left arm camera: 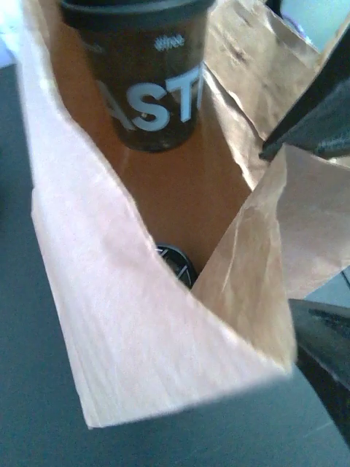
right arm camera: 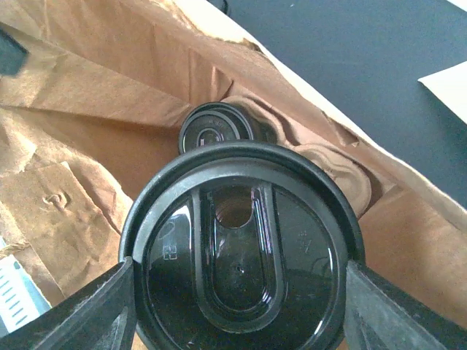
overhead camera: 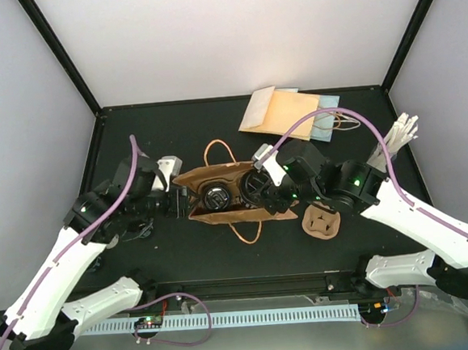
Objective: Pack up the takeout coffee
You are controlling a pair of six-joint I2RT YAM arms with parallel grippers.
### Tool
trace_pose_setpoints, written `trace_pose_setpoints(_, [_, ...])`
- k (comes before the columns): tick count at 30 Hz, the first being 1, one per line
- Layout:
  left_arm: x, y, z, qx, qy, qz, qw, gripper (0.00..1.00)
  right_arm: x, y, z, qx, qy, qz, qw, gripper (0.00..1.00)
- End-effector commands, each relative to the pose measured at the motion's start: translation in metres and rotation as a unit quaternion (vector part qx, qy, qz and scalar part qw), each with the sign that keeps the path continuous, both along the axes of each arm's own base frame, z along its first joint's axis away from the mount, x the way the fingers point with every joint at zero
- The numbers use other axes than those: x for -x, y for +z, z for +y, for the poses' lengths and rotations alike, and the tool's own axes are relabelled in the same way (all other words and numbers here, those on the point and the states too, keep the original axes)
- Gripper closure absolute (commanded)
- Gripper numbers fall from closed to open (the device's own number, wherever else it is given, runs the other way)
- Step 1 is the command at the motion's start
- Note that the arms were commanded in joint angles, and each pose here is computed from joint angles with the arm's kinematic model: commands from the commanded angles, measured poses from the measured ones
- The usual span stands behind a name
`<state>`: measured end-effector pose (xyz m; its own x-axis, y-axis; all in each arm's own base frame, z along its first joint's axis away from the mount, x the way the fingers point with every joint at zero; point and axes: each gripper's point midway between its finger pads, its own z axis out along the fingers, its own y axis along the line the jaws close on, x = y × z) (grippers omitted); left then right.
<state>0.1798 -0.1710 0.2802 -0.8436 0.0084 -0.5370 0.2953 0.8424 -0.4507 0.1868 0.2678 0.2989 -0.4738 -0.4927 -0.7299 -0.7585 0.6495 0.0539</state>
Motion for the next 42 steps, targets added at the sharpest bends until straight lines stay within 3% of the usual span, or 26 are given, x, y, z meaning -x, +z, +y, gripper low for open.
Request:
trace_pose_setpoints(1, [0.011, 0.035, 0.015, 0.001, -0.003, -0.051, 0.999, 0.41, 0.01, 0.005, -0.002, -0.02, 0.021, 0.001, 1.0, 0.46])
trace_pose_setpoints(6, [0.007, 0.075, 0.028, -0.027, -0.023, -0.142, 0.989, 0.26, 0.014, 0.001, -0.002, -0.026, 0.027, 0.003, 0.999, 0.47])
trace_pose_setpoints(13, [-0.011, 0.098, 0.013, -0.081, -0.095, -0.207, 0.97, 0.11, 0.013, -0.002, -0.004, -0.031, 0.018, 0.002, 0.999, 0.47])
trace_pose_setpoints(20, [-0.016, 0.117, -0.016, -0.047, -0.163, -0.264, 0.949, 0.02, 0.009, 0.003, -0.007, -0.05, 0.001, -0.01, 0.999, 0.47])
trace_pose_setpoints(30, [-0.038, 0.122, -0.023, -0.085, -0.159, -0.299, 0.937, 0.01, 0.008, 0.005, -0.007, -0.061, -0.001, -0.02, 0.998, 0.47])
trace_pose_setpoints(36, [-0.034, 0.134, -0.032, -0.079, -0.197, -0.345, 0.915, 0.01, 0.008, 0.004, -0.007, -0.062, -0.003, -0.019, 0.998, 0.47])
trace_pose_setpoints(42, [-0.03, 0.125, -0.046, -0.07, -0.243, -0.331, 0.909, 0.01, 0.007, 0.004, -0.008, -0.067, -0.007, -0.021, 0.998, 0.47])
